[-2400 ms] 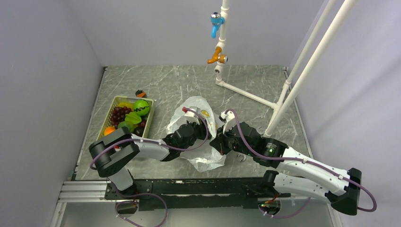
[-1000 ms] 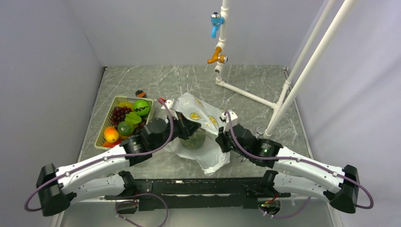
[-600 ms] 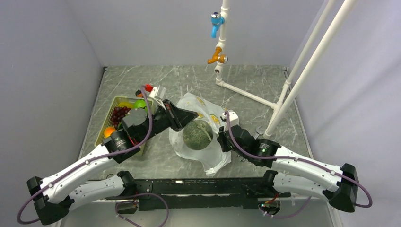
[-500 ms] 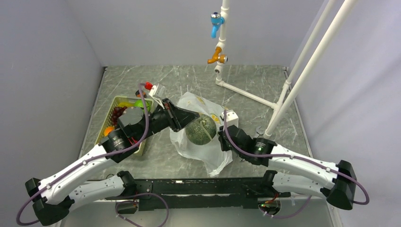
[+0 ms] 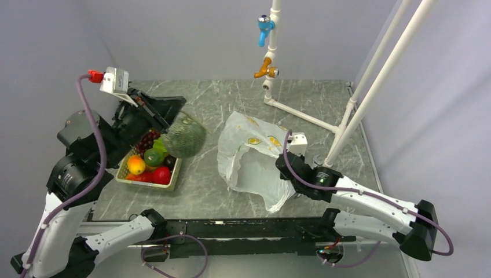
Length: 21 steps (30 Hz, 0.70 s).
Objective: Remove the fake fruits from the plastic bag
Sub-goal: Place the fake fruit in the bin.
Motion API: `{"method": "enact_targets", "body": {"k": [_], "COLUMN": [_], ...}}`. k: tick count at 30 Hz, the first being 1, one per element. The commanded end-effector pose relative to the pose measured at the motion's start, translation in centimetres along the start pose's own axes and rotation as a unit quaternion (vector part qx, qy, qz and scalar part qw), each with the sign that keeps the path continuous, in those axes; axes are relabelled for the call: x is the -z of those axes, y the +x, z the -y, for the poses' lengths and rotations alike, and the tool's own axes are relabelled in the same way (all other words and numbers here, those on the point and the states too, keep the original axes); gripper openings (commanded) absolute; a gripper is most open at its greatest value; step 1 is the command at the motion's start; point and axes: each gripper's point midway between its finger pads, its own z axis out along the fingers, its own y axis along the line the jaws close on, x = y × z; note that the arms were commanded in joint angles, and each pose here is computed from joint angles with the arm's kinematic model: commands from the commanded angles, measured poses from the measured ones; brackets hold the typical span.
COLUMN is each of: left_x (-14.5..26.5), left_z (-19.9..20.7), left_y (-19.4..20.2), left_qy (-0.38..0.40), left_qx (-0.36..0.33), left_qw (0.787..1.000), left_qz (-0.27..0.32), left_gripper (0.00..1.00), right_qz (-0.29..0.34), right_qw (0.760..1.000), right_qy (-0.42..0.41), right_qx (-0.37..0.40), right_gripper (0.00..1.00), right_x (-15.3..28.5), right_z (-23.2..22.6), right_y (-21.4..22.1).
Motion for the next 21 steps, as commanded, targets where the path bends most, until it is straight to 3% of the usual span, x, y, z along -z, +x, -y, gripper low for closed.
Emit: {"method": "enact_targets", "body": {"k": [1,6,14,21], "left_x": [0.4,0.2,0.6,-1.8], "left_z": [-9.2,-17.4,-29.6,-33.1], "left_y": [2.9,3.0,3.0,4.5], "left_qy": [-0.181,-0.290,-0.393,-0.332], "left_qx": [-0.096,-0.114,-0.049,-0.032], "left_qw": [0.977,0.948,0.917,0.940], "left_qz": [-0.060,-0.066,-0.047,-0.074], "left_gripper": [0.00,0.00,0.00,0.00], "right_qz": [0.025,0.033,0.027,0.019], "right_qw": [0.999,0.999,0.998,0.999], "right_qy": [-0.008,-0.032,-0.046,-0.050], "right_qx": [-0.022,-0.021,-0.017,-0.008], "right_gripper": [0.00,0.00,0.00,0.00], "right_x": [1.2,2.3,3.1,2.8], "right_z": [0.9,1.0,0.8,0.4], "right_y": [-1.1,-1.5,-2.0,-1.6]}}
